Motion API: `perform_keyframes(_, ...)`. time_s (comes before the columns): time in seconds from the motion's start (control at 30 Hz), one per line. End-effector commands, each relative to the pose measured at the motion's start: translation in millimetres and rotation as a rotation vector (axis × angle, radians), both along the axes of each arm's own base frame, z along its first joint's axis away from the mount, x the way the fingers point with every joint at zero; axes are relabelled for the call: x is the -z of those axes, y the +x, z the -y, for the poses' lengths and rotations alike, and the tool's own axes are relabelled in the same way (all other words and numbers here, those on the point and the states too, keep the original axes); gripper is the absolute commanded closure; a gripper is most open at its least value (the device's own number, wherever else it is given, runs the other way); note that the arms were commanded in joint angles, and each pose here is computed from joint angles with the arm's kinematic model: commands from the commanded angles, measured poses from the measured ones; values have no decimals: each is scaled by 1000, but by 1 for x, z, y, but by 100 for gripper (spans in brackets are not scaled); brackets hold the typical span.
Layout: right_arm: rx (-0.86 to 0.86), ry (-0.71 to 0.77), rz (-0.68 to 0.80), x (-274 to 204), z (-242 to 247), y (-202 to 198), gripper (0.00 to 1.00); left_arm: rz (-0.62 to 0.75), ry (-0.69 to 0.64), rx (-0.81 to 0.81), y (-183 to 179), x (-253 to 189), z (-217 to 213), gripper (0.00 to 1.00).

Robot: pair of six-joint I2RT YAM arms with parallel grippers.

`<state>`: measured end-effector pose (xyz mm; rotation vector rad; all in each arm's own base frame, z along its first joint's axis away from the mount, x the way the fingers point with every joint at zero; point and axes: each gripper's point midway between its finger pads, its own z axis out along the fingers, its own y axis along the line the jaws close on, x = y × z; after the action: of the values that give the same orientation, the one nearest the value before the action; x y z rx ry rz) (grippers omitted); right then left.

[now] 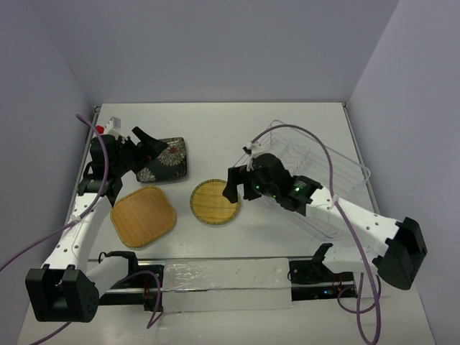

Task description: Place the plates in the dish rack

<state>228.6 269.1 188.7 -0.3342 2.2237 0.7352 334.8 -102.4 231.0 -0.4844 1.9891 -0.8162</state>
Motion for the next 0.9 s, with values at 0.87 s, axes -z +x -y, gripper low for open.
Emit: perform_keyframes(0.87, 350, -105, -257, 147, -2, 11, 4, -252, -15, 182, -41, 116, 59, 1)
